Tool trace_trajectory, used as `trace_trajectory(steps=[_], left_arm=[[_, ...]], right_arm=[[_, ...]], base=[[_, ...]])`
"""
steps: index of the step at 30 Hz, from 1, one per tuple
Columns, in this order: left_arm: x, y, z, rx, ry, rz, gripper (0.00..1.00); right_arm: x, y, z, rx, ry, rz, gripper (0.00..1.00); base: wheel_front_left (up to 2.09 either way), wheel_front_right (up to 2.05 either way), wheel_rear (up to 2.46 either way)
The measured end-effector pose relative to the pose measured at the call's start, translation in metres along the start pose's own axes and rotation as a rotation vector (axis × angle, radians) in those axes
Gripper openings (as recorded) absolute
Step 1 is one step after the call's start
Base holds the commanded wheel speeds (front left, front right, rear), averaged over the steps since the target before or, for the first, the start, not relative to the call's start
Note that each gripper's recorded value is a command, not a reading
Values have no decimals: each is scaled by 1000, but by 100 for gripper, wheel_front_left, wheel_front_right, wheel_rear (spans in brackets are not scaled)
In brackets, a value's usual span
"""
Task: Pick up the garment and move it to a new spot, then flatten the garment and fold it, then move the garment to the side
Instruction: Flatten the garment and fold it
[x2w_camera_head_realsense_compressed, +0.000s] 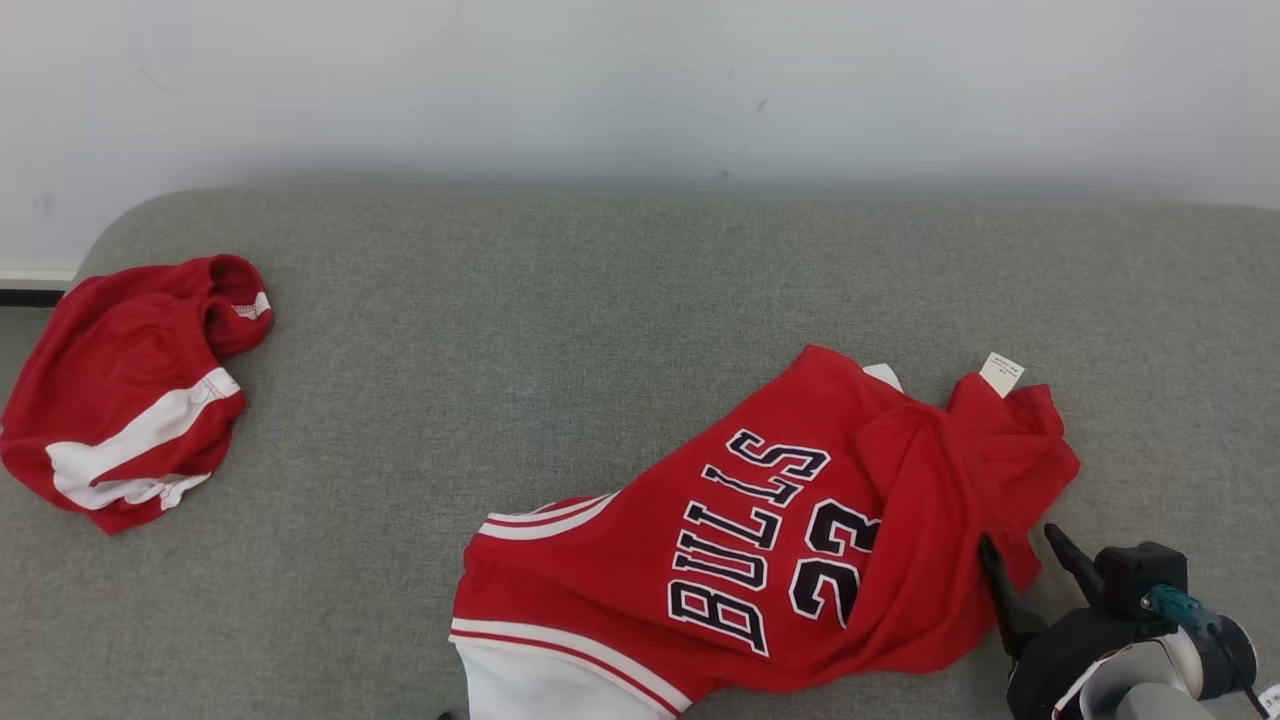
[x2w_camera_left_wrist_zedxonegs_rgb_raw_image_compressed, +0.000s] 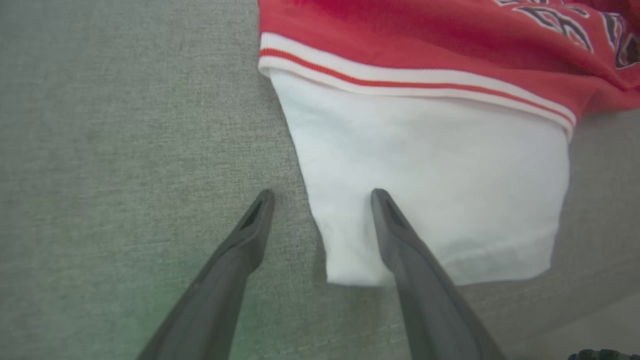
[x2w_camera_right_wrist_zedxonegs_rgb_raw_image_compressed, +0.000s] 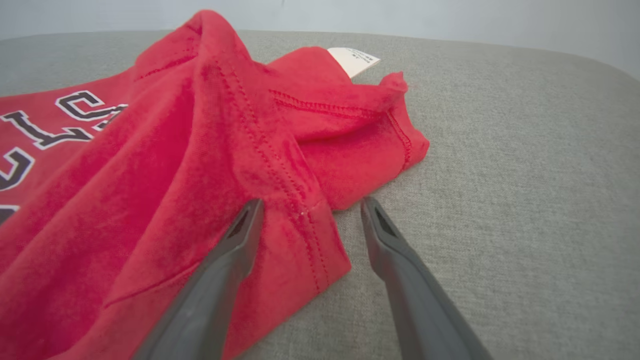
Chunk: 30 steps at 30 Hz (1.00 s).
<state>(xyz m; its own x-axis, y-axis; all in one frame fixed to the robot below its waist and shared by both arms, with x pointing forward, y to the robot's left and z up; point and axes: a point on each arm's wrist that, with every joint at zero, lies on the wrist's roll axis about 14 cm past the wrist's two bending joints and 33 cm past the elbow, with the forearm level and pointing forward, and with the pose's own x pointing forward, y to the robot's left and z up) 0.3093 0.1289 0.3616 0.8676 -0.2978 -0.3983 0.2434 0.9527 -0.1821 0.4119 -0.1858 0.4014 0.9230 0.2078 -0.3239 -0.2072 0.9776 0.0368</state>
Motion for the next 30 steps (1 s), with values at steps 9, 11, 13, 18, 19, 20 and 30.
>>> trace_trajectory(steps=[9, 11, 13, 18, 19, 20, 30], left_arm=[[9, -7, -2, -47, 14, -15, 0], [10, -11, 2, -65, 2, -20, 0], [11, -12, 7, -69, -17, -21, 0], [11, -8, 30, -119, -103, 5, 0], [10, -7, 34, -116, -118, 8, 0], [9, -5, 39, -117, -135, 14, 0], [11, -6, 122, -75, -381, -23, 0]], right_arm=[[9, 6, 6, 51, -15, 13, 0], [4, 4, 8, 63, -33, 5, 0], [-3, 2, 6, 76, -42, -2, 0], [-18, 2, 18, 113, -113, -14, 0], [-21, 2, 21, 115, -132, -15, 0], [-24, 2, 24, 118, -147, -16, 0], [-31, 8, 81, 167, -336, 12, 0]], base=[[0, 0, 0], [0, 0, 0], [0, 0, 0], [0, 0, 0], [0, 0, 0], [0, 0, 0], [0, 0, 0]])
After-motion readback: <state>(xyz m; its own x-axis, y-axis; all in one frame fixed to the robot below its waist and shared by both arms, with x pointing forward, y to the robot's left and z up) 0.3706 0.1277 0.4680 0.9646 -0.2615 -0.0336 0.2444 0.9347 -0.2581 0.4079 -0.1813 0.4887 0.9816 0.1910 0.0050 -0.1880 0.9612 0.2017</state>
